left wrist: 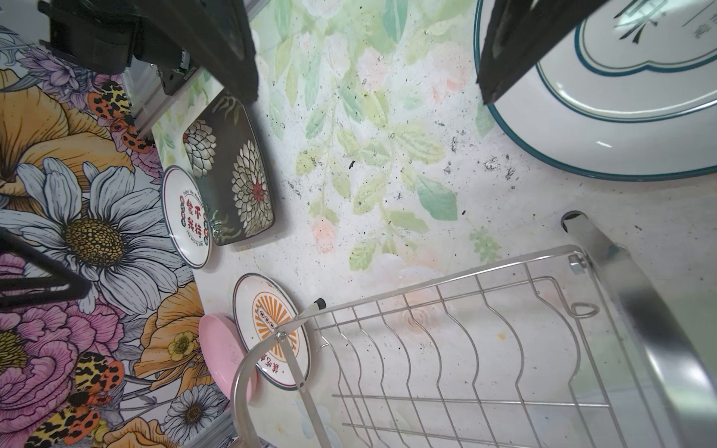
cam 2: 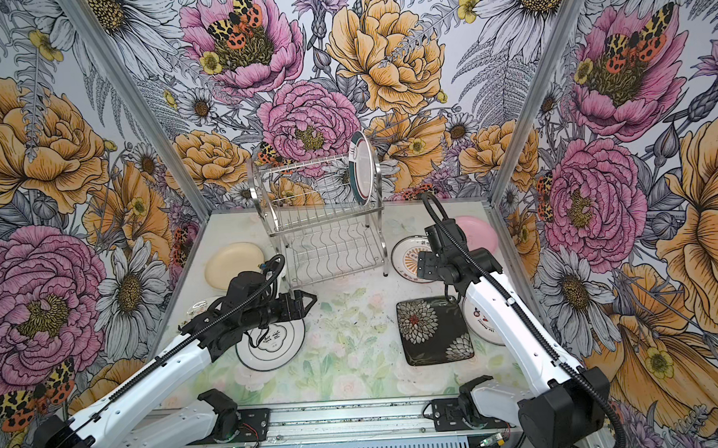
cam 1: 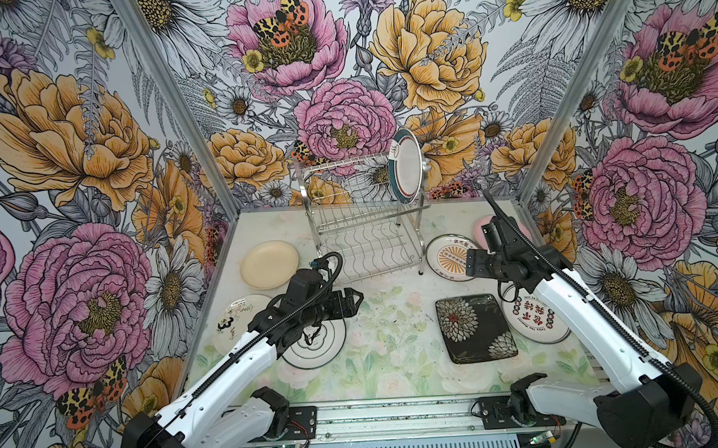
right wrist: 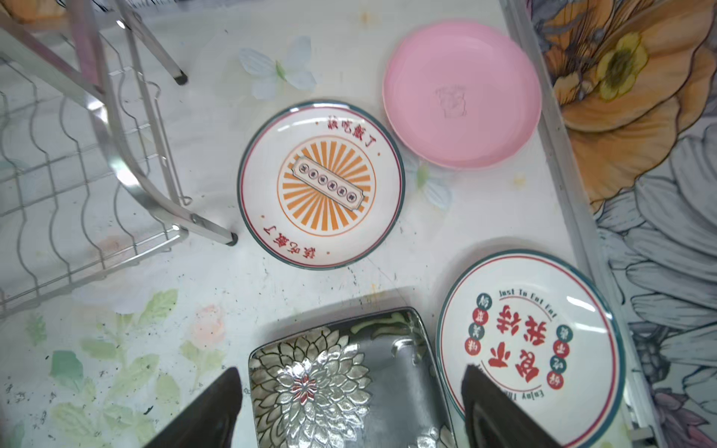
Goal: Load the plates into the dish rack
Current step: 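Withdraw the right gripper and move it down to the dark square plate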
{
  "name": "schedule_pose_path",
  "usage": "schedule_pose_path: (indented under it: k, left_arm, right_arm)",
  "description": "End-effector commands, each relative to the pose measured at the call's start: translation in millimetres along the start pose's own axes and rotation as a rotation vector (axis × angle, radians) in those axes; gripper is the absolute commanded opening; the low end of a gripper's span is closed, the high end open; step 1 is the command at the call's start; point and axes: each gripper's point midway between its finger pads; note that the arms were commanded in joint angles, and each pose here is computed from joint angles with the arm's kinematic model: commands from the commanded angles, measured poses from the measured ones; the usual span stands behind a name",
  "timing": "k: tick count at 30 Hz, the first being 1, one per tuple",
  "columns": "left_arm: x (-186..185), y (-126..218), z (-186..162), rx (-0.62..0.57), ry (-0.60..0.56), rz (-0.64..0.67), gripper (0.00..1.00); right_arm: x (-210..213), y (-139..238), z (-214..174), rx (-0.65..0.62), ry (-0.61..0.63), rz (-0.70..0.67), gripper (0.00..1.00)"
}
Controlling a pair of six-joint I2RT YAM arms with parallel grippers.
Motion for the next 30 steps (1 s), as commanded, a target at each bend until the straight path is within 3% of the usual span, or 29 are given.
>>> schedule_pose_path:
  k: [1,8,16,30]
  left_arm:
    - [-10,-6,5,-0.014,-0.006,-0.036,0.91]
    - [-15,-16,-1,0.011,-0.002,-0.059,0.91]
    - [-14,-20,-5,0.021,0.006,-0.061,0.92]
    - [-12,-22,-8,0.027,0.015,-0.053,0.92]
  right_arm:
    - [3,-25,-9,0.069,-0.068,0.122,0.90]
    - [-29,-71,-15,0.145,-0.178,0.132,0.91]
    - [-26,-113,-26,0.244,-0.173,0.158,0.91]
    - [-34,-141,-51,0.316,-0.148,0.114,0.91]
Point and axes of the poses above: each gripper's point midway between its finger pads, its own y axis back along the fingers, its own x axis along the line the jaws close on, z = x × y, and after that the axes turned 2 degrees about -y, right-handed
